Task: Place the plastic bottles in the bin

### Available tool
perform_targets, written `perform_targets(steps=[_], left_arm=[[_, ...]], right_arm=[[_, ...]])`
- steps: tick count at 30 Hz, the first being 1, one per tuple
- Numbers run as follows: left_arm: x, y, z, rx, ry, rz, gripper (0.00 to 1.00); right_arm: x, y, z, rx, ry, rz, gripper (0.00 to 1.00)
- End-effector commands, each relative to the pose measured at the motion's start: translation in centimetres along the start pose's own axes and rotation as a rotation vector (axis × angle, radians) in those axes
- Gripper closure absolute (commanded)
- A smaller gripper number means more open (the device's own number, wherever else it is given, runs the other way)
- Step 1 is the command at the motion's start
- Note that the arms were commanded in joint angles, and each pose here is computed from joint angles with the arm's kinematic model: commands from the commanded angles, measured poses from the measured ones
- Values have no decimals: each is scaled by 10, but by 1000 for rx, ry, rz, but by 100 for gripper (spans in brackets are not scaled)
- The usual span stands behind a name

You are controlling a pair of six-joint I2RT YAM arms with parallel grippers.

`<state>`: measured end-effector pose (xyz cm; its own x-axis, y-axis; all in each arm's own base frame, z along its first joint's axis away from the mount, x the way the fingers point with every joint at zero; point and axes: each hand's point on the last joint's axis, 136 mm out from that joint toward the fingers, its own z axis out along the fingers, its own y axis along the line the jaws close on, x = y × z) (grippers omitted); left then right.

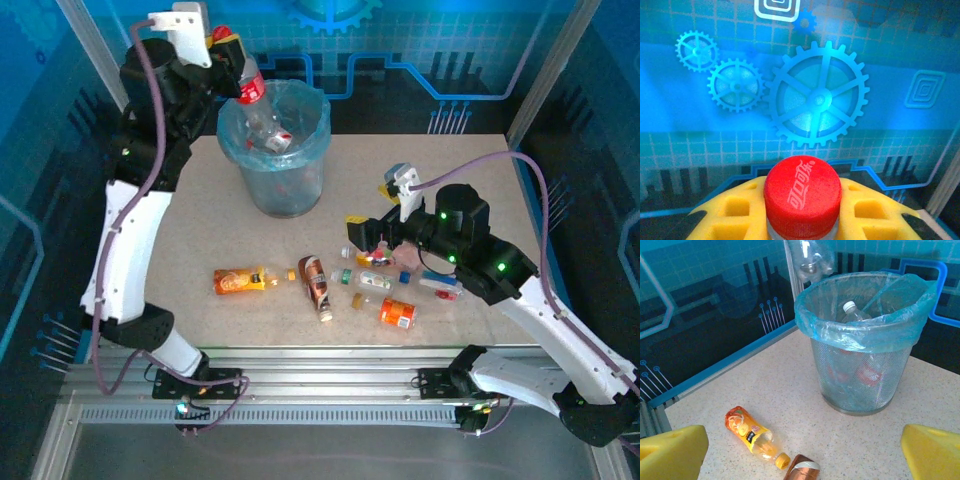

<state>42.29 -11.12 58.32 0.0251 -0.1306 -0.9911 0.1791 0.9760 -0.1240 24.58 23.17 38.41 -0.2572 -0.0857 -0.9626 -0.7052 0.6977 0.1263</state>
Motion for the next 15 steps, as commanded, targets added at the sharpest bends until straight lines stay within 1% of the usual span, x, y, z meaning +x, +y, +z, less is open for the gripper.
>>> perform_targets(steps=[1, 3, 7, 11, 15], left_arm=[[32, 7, 41, -48, 61, 146, 100], [52, 12, 57, -69, 106, 185, 100], [87, 23, 81, -93, 177, 203, 100], [117, 33, 96, -107, 239, 205, 100], [146, 43, 104, -120, 302, 208, 100]], right_arm=[[-12, 1, 0, -11, -38, 17, 0], [-11, 2, 2, -21, -29, 20, 0], [-5, 2, 9, -29, -5, 30, 0], [-3, 5, 14, -49, 7, 32, 0], [-2, 4, 18, -47, 7, 24, 0]])
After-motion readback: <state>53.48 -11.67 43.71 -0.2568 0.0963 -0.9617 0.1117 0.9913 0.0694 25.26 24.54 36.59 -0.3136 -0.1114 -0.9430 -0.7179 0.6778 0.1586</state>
